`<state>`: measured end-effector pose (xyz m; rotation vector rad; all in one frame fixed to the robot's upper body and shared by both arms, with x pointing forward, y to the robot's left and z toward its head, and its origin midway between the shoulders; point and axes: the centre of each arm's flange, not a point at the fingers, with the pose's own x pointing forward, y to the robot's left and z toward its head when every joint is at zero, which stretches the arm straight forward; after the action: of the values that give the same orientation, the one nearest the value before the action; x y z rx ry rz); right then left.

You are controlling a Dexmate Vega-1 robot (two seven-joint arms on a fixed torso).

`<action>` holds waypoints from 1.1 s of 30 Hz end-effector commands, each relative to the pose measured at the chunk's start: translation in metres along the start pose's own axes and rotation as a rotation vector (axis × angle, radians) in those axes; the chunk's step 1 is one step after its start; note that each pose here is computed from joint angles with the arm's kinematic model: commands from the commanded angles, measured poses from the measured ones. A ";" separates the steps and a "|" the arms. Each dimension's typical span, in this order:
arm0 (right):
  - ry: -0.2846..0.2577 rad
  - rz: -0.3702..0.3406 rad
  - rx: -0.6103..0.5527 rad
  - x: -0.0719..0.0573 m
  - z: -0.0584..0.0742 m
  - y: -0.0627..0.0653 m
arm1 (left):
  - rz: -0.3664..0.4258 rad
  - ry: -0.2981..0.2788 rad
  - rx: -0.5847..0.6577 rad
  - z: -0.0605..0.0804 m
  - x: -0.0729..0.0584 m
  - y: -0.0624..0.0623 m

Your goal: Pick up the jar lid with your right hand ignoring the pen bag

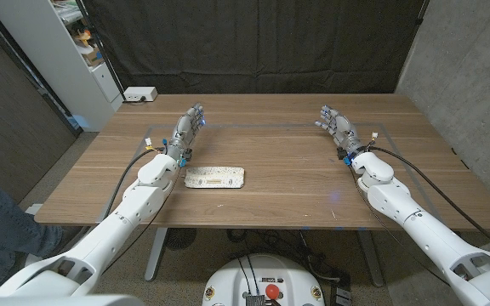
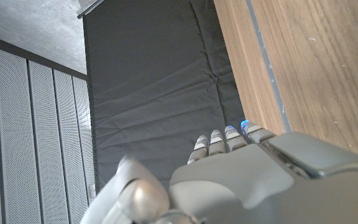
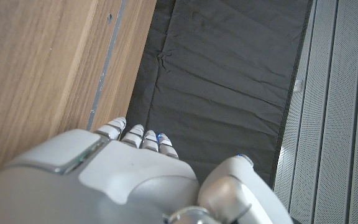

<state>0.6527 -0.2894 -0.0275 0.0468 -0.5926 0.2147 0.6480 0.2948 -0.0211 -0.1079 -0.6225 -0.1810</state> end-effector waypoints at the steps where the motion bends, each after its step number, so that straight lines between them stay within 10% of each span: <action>1: -0.001 0.001 0.013 0.001 0.001 -0.003 | -0.042 0.052 0.055 -0.009 -0.003 -0.008; 33: -0.028 0.010 -0.045 -0.014 0.015 -0.008 | -0.068 0.062 0.063 -0.009 0.004 -0.012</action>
<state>0.6456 -0.2977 -0.0242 0.0363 -0.6062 0.2179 0.6523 0.2805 -0.0265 -0.0225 -0.5752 -0.2254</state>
